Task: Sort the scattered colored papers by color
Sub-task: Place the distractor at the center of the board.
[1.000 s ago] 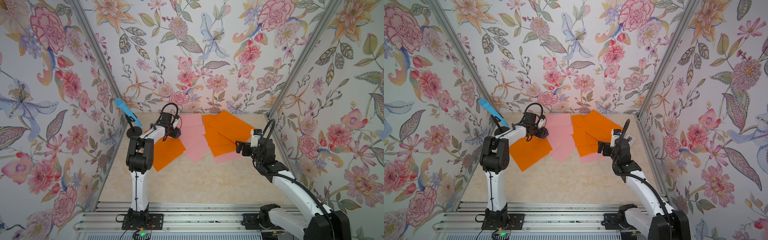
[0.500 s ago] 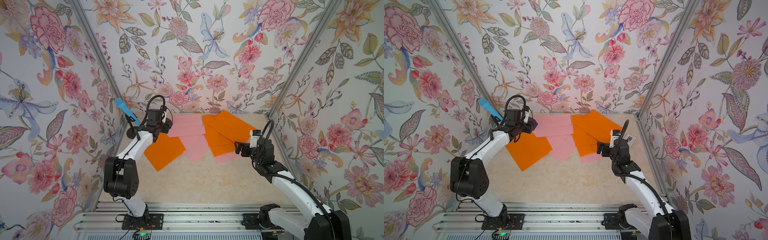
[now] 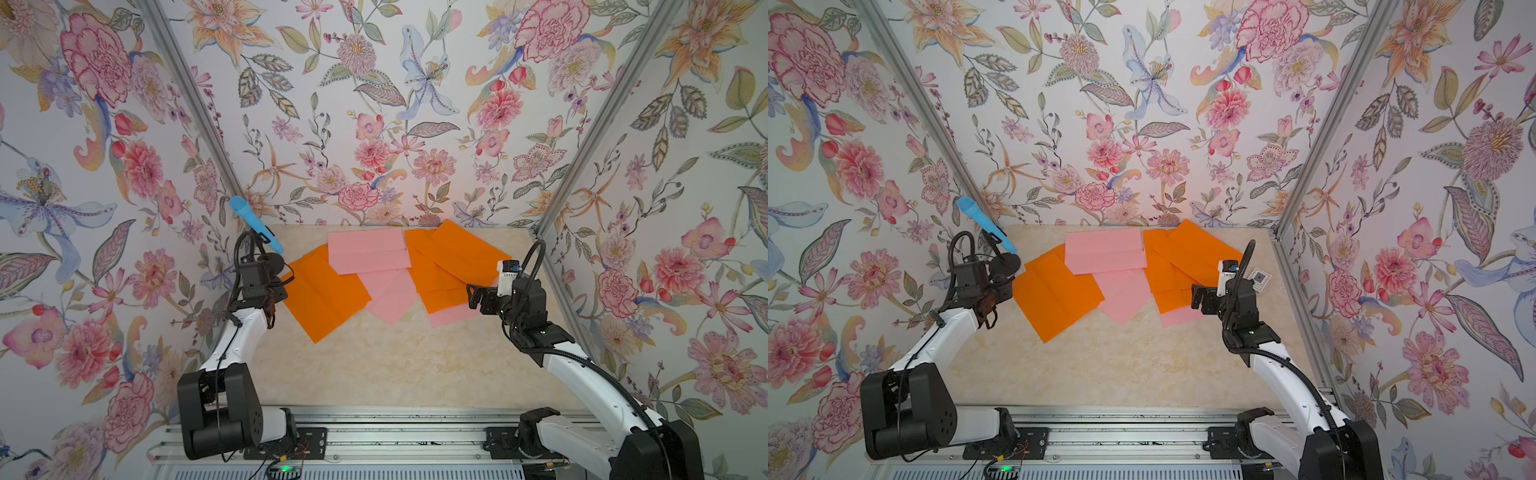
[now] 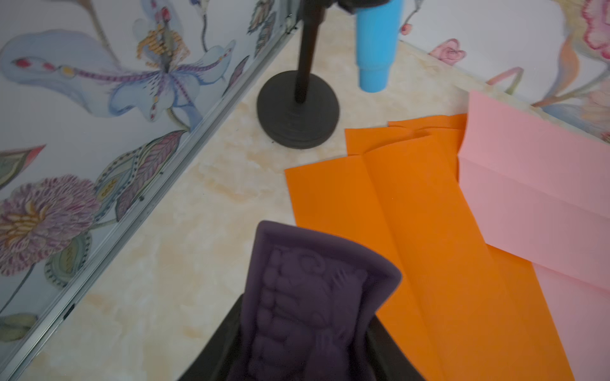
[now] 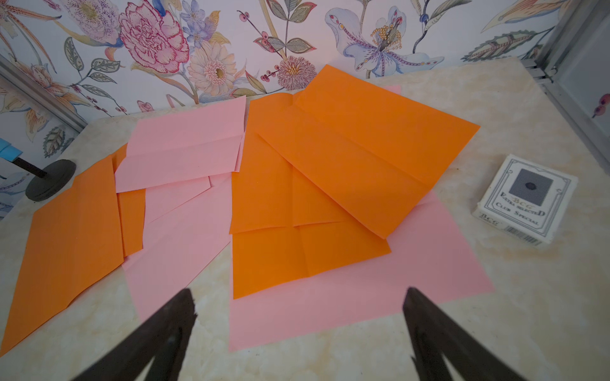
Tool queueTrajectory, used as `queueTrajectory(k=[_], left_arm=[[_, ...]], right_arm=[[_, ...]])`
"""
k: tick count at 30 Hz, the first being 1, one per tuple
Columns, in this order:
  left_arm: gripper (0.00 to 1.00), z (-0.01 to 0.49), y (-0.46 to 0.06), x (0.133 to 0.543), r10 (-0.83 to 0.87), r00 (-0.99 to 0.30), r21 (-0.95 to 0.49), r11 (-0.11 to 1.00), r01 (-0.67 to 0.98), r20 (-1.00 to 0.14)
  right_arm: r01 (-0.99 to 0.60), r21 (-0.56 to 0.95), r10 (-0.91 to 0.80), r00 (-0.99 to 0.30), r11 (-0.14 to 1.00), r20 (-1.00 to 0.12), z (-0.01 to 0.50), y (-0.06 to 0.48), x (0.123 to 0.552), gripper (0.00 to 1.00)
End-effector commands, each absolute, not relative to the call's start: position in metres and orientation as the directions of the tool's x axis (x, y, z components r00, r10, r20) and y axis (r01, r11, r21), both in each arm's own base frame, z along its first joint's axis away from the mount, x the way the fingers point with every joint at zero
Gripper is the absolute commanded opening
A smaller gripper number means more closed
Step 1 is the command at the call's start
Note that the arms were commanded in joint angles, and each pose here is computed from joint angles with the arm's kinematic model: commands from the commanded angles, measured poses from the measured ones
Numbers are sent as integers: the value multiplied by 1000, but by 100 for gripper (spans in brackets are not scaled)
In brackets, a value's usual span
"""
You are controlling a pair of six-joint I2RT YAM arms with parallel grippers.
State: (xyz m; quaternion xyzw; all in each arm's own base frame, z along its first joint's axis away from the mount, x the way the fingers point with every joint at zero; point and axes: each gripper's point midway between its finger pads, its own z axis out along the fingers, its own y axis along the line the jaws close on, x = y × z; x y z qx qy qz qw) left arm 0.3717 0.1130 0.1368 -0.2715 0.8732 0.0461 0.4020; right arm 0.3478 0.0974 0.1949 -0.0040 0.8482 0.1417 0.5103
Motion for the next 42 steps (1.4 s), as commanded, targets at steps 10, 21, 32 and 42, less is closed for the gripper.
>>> queueTrajectory(k=[10, 21, 32, 42], left_arm=[[50, 82, 196, 396, -637, -417, -146, 642, -753, -648], [53, 62, 223, 445, -641, -484, -81, 648, -758, -596], [62, 46, 219, 461, -650, -522, -105, 675, -730, -553], [100, 113, 208, 467, -599, -476, -168, 718, -676, -644]], right_arm=[[-154, 240, 144, -464, 959, -874, 202, 98, 343, 100], [-139, 227, 140, -462, 964, -876, 201, 94, 339, 100], [-138, 227, 138, -473, 964, -870, 194, 95, 342, 100], [-137, 237, 142, -489, 962, -861, 186, 98, 346, 100]])
